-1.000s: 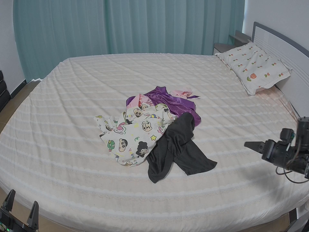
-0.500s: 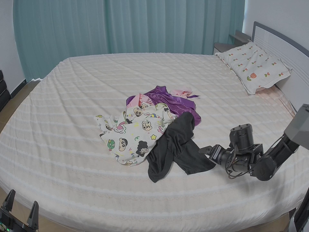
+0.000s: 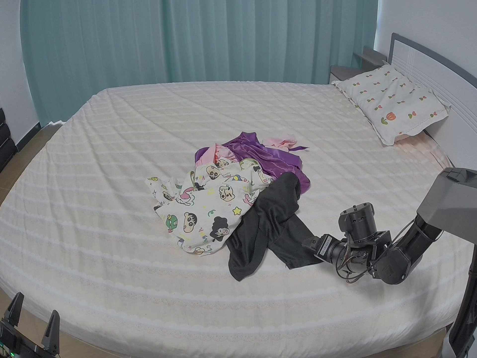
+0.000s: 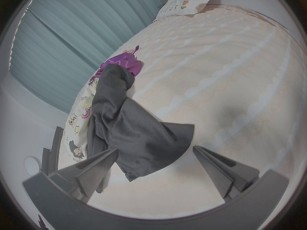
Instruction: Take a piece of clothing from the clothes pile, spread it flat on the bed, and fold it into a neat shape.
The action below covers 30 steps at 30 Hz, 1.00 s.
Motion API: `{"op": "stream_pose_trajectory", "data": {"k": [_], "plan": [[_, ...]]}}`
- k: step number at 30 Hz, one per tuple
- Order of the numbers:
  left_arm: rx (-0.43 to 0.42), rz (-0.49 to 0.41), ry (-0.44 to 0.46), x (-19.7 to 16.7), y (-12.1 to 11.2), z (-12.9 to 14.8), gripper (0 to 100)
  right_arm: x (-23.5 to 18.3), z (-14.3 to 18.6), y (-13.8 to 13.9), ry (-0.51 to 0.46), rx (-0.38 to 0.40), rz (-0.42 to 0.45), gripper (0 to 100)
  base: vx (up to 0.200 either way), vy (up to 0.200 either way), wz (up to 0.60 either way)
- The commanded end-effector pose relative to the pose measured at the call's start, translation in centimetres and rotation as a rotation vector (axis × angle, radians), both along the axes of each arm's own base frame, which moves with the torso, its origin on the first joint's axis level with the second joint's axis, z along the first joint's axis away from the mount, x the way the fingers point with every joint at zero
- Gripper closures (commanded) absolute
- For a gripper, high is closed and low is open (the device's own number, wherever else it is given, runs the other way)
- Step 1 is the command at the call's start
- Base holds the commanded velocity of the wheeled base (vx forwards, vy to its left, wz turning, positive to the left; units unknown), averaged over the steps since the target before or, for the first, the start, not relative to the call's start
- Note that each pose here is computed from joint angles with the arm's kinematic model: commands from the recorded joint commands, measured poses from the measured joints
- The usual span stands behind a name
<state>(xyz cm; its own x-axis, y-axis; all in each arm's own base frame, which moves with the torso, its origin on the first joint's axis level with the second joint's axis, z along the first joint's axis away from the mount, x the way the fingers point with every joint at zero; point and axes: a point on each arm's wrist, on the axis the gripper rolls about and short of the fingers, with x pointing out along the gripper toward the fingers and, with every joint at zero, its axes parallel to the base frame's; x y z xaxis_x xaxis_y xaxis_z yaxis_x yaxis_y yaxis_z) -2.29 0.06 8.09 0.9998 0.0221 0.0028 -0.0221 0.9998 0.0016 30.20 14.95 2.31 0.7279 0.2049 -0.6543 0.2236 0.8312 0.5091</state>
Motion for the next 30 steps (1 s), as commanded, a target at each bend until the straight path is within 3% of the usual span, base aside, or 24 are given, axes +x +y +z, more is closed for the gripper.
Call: {"op": "stream_pose_trajectory", "data": {"k": [1, 10, 11, 18, 24, 30], "plan": [[0.0, 0.001, 0.006, 0.0, 0.0, -0.5, 0, 0.0, -0.3, 0.4, 0.005, -0.003, 0.009, 0, 0.0, 0.0, 0.0], [-0.002, 0.001, 0.004, 0.0, 0.0, -0.5, 0, 1.9, -1.3, 2.3, -0.017, 0.014, 0.028, 0, 0.0, 0.0, 0.0], [-0.002, 0.001, 0.004, 0.0, 0.0, -0.5, 0, 1.9, -1.8, 2.8, -0.008, 0.008, 0.039, 100, 0.0, 0.0, 0.0], [-0.003, -0.001, 0.004, 0.0, 0.0, -0.5, 0, 1.5, -1.8, 2.1, -0.016, 0.022, 0.021, 100, 0.0, 0.0, 0.0], [0.011, -0.068, 0.001, 0.0, -0.2, -0.5, 0, -1.9, -0.1, 0.2, -0.145, 0.153, 0.038, 100, 0.0, 0.0, 0.0], [0.005, -0.067, 0.001, 0.0, -0.2, -0.5, 0, -5.2, -0.1, -1.3, -0.223, 0.206, 0.057, 100, 0.0, 0.0, 0.0]]}}
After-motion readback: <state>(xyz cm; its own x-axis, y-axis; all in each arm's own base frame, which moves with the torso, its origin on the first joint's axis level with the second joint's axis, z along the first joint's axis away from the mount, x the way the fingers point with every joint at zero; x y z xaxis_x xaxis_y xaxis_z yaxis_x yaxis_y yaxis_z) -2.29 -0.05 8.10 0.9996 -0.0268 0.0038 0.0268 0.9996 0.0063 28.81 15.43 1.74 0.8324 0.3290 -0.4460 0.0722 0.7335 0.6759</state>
